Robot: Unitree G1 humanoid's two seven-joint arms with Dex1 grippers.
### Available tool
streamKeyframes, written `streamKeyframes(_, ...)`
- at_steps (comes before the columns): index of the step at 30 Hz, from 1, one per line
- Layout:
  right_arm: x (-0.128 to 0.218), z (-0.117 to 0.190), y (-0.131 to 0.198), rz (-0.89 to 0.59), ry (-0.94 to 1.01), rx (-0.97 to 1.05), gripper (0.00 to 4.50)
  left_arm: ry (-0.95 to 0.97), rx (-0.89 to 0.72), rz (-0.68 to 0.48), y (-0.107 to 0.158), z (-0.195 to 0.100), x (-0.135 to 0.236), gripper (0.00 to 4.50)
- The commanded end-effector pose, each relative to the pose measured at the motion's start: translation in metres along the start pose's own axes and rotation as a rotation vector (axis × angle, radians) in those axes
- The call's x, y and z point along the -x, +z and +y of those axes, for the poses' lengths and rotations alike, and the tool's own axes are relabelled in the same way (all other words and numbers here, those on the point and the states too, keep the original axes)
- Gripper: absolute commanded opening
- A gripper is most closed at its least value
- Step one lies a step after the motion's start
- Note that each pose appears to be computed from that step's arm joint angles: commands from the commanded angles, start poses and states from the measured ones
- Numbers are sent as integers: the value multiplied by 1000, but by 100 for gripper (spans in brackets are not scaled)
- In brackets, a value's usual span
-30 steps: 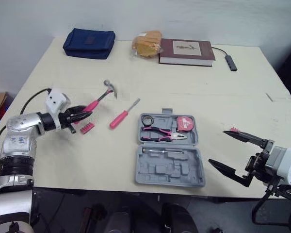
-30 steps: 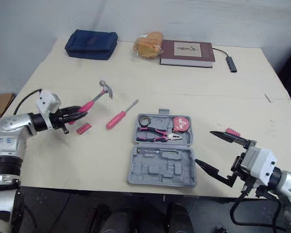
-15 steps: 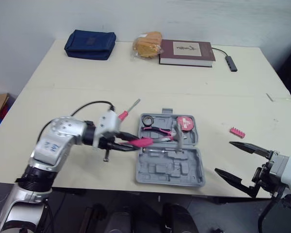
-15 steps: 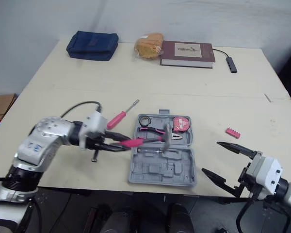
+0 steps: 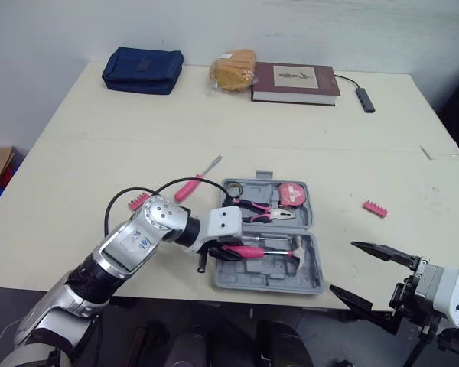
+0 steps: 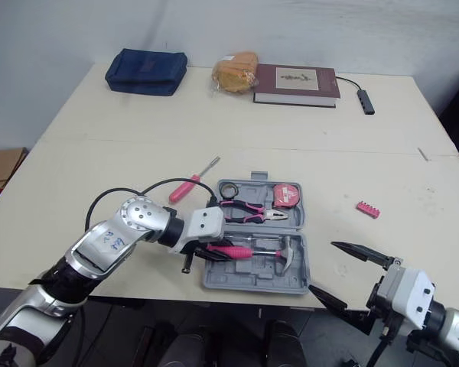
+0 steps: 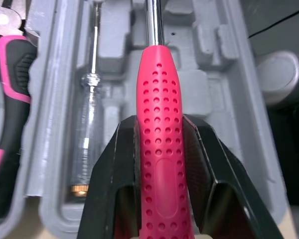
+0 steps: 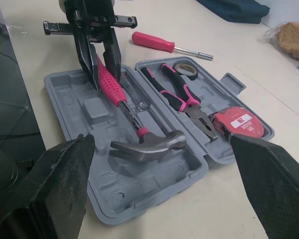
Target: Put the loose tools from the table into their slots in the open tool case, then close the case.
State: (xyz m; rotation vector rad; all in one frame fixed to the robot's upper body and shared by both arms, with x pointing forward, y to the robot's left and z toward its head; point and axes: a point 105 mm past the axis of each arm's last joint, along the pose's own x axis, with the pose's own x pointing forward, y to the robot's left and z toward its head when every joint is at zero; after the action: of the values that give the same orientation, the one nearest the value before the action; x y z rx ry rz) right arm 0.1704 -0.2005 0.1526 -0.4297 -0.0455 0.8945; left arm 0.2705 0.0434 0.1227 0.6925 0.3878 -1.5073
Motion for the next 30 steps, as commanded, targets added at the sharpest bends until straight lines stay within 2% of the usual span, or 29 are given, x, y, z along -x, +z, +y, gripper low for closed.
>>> streamKeyframes(1,1,-1,9,-8,-9,28,450,0,-59,-12,9,3,-6,52)
streamKeyframes(6,-1,0,9,-8,-9,28,450,3,-63,-9,12,5,-13,52)
streamKeyframes(9,-3,0,10,-9,-14,31,450,29,-63,43,1,10,-16,52)
streamKeyframes(15,-7,1,11,-17,-15,35,450,46,-72,19,6,15,-16,52)
streamKeyframes(17,-7,0,11,-16,-18,37,450,63,-74,7,8,18,-15,157)
streamKeyframes(21,-8,0,10,-14,-20,40,450,50,-145,-77,25,15,-9,313)
streamKeyframes(24,-7,0,10,-13,-23,42,450,18,-179,-143,34,10,-3,313)
streamKeyframes(26,-8,-1,9,-13,-25,43,450,12,-203,-227,40,9,2,313)
streamKeyframes(29,-8,0,7,-13,-29,44,450,33,-202,-368,48,14,9,225)
streamKeyframes(30,-8,-1,7,-12,-31,45,450,48,-188,-420,51,18,10,183)
